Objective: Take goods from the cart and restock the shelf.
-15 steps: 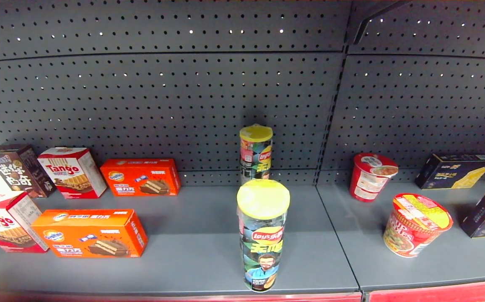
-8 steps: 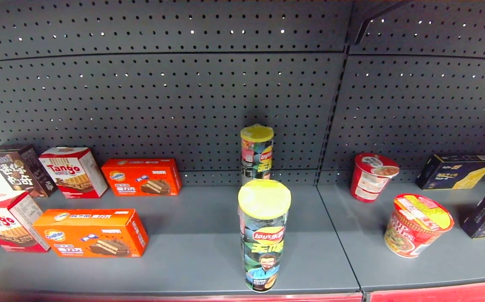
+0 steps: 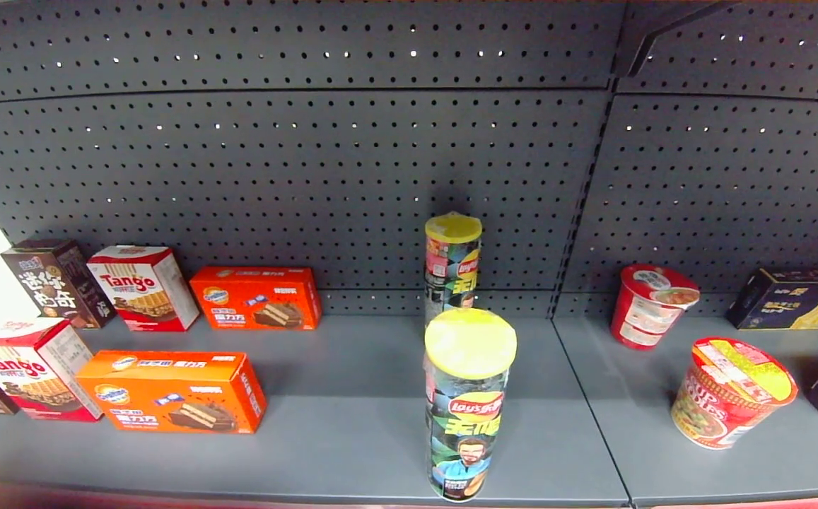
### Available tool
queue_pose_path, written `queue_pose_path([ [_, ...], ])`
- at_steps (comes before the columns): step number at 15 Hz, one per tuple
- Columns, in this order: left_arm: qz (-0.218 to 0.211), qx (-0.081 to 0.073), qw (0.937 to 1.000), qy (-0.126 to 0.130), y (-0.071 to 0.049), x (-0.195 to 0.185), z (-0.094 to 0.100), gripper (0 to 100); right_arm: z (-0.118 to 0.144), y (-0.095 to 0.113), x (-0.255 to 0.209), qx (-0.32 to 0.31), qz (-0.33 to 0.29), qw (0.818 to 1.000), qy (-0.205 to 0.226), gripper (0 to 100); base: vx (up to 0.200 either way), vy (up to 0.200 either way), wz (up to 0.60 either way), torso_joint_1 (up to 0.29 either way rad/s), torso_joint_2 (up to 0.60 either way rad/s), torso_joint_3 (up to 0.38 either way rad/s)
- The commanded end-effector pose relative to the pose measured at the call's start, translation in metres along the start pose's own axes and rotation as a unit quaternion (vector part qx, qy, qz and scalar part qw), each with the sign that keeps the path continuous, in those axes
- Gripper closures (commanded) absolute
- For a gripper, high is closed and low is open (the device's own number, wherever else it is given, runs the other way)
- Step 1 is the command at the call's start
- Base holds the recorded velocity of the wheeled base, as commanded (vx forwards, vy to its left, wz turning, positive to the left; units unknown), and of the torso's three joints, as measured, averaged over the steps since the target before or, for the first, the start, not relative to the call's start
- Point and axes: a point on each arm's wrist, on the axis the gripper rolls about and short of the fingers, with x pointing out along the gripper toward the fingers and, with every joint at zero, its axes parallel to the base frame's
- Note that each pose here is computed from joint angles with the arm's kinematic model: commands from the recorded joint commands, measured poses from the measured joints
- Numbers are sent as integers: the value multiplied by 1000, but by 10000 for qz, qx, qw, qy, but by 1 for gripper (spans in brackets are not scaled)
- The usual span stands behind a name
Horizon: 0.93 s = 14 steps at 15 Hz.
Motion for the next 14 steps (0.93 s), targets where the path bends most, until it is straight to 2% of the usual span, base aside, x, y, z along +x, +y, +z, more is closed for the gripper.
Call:
queue_pose_path([
  [1,0,-8,10000,-6,0,0,0,0,0,0,0,-4,52,10000,1,0,0,0,0,0,0,0],
  [5,0,15,10000,-6,0,0,0,0,0,1,0,-88,174,9998,-8,0,0,0,0,0,0,0],
  [6,23,7,10000,-4,0,0,0,0,0,1,0,-88,174,9998,-8,0,0,-200,0,7,2,7],
  [8,-23,8,10000,-15,0,0,0,0,0,1,0,-88,174,9998,-8,0,0,0,0,0,0,0],
  [11,0,-54,10000,-6,0,0,0,0,0,1,0,-88,174,9998,-8,0,0,0,0,0,0,0],
  [14,-15,-52,10000,-22,0,0,0,0,0,1,0,-88,174,9998,-8,0,0,0,0,0,0,0],
])
